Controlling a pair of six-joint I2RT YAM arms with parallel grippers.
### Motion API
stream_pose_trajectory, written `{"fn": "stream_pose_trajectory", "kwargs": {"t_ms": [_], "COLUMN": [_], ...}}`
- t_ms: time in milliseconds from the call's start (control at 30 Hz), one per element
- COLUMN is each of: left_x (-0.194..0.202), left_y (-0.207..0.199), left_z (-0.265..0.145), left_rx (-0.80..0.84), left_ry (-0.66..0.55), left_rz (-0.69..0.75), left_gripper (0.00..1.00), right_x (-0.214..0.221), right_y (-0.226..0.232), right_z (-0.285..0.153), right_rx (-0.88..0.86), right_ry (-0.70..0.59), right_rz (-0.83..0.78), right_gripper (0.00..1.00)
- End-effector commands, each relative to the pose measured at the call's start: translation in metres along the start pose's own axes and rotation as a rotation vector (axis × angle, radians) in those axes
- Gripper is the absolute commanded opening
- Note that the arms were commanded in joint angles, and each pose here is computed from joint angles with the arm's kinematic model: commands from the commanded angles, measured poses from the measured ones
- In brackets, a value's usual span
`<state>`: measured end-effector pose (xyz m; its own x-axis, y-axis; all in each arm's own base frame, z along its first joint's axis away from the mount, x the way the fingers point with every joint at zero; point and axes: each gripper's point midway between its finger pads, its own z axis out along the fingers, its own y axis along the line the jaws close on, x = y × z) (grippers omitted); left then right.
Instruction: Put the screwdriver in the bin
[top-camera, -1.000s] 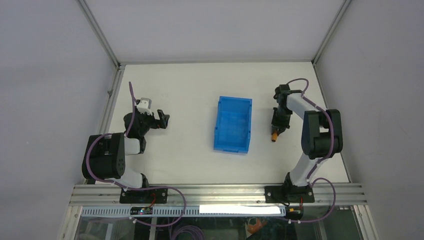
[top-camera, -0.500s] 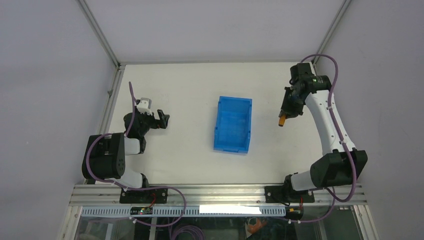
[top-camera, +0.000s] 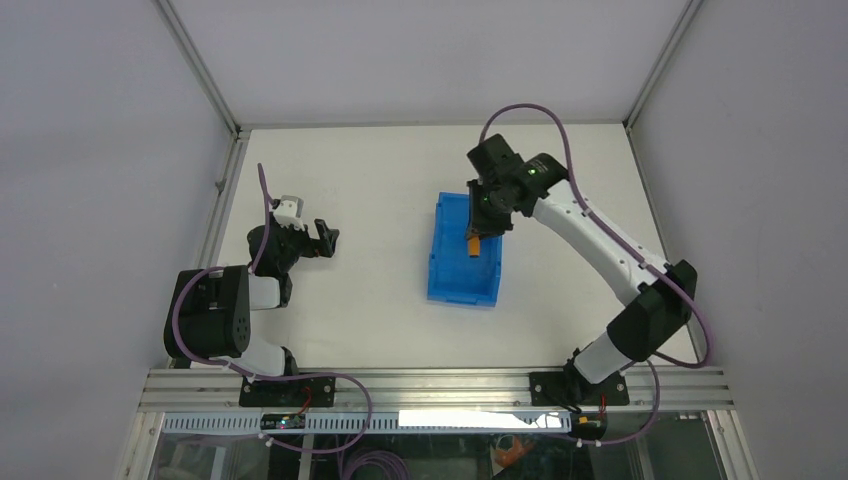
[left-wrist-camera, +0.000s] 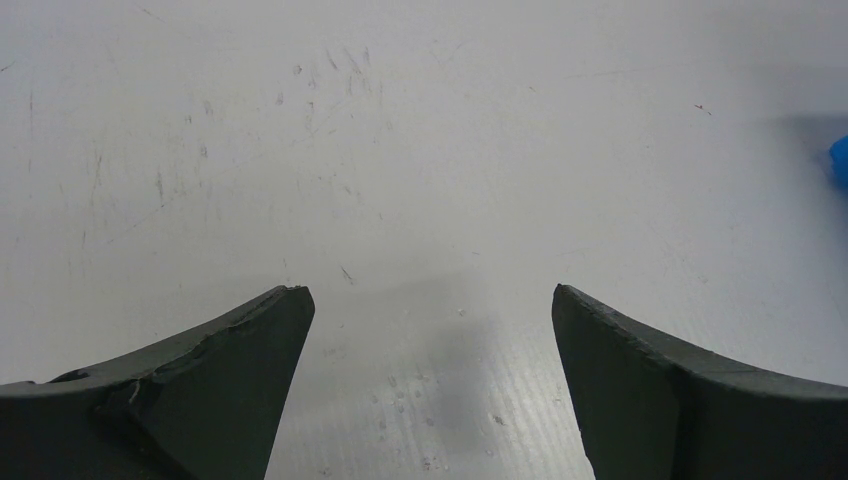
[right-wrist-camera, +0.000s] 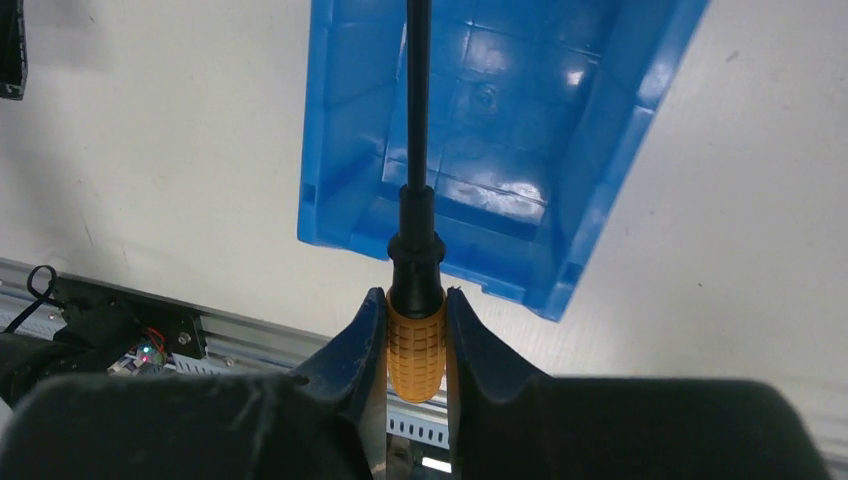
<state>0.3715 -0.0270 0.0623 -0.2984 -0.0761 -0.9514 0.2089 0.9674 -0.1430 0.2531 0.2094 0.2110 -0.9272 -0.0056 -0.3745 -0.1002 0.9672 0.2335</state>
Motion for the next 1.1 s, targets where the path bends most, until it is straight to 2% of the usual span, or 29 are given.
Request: {"fn": "stream_pose_trajectory", "kwargs": {"t_ms": [0, 400, 500, 667, 833, 1067], "left_x": [-0.026, -0.026, -0.026, -0.026, -0.025, -0.025], "left_y": [-0.002, -0.002, -0.002, -0.002, -0.002, -0.002], "left_z": [0.006, 0.006, 0.006, 0.006, 0.006, 0.006], "left_rx": [0.008, 0.007, 0.008, 0.007, 0.008, 0.007], "left_ry": [-0.087, -0.086, -0.086, -0.087, -0.085, -0.085], "left_rz": [0.033, 0.032, 0.032, 0.032, 0.032, 0.032], "left_gripper": [0.99, 0.99, 0.99, 0.99, 0.99, 0.99], "right_x": [-0.017, 0.037, 0.048, 0.051, 0.04, 0.008], "right_y": [0.025, 0.003, -0.006, -0.014, -0.011, 0.002], "right_z": [0.034, 0.163, 0.182, 0.189, 0.175, 0.12], "right_rx": [-0.014, 0.146, 0.186, 0.234, 0.232, 0.199], "right_ry": [-0.051, 0.117, 0.139, 0.123, 0.059, -0.114], "right_rz": [0.026, 0.033, 0.042, 0.046, 0.049, 0.03], "right_gripper": [0.0, 0.0, 0.08, 0.25, 0.39, 0.42]}}
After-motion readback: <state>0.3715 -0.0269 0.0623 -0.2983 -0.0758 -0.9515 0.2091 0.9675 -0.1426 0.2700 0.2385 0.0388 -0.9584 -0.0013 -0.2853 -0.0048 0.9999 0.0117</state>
